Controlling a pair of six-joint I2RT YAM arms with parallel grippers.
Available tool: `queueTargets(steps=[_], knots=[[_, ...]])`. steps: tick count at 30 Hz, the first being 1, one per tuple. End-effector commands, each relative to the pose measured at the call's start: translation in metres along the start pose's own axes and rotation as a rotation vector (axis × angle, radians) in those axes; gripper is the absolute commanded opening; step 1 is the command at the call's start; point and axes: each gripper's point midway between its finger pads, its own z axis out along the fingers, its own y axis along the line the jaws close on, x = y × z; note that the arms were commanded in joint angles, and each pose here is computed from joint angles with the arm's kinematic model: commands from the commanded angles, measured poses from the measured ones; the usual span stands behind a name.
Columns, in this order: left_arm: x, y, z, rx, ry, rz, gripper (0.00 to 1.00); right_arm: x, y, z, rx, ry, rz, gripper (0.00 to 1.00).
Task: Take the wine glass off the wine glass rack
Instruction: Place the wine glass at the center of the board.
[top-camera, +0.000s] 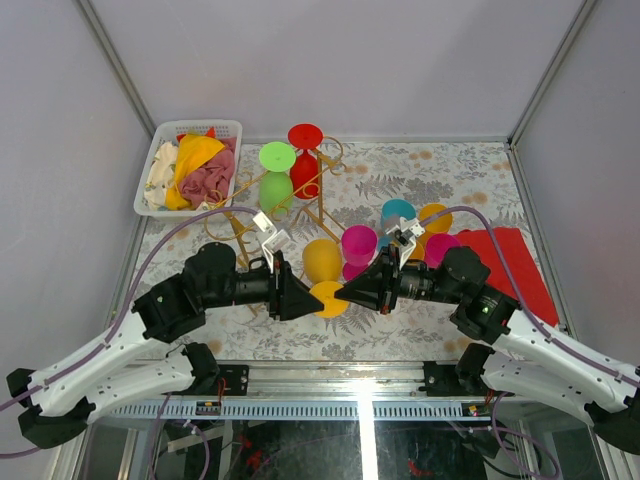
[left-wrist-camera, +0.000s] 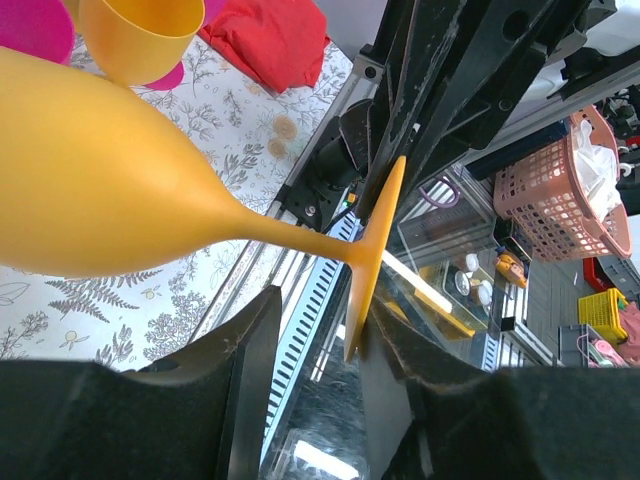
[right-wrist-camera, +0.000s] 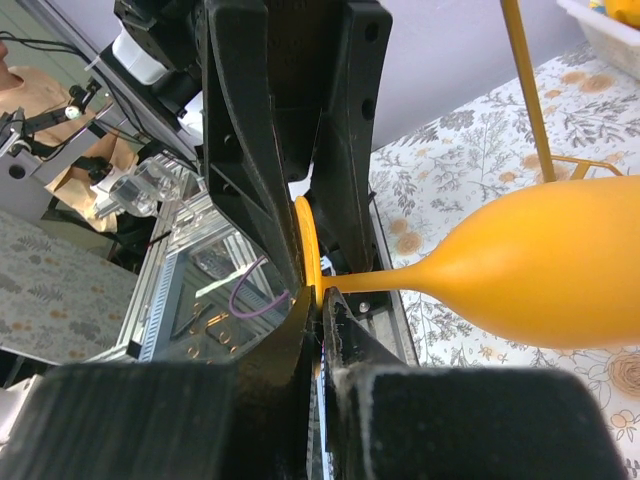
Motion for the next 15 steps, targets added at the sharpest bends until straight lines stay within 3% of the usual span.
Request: queueTargets(steps=[1, 10, 12, 15], knots=[[-0.0095, -0.0131, 0.0009, 0.067, -0.062, -0.010, 0.33, -0.0294, 0.0084, -0.0013, -0.017, -0.121, -0.080, 0.00], [-0.0169, -0.0159, 0.0060, 0.094, -0.115, -0.024, 0.18, -0.0269, 0.0124, -0.0006, -0.045, -0.111, -0.084, 0.00], [-0.0172, -0.0161, 0.0071, 0.096, -0.117, -0.024, 0.10, -0.0270, 0.0130, -0.0009, -0.047, -0.110, -0.083, 0.00], [-0.0129, -0.0164, 0.0066, 0.104, -0.109, 0.005, 0.00, -0.0287, 0.0125, -0.0028, -0.037, -0.119, -0.092, 0.10]])
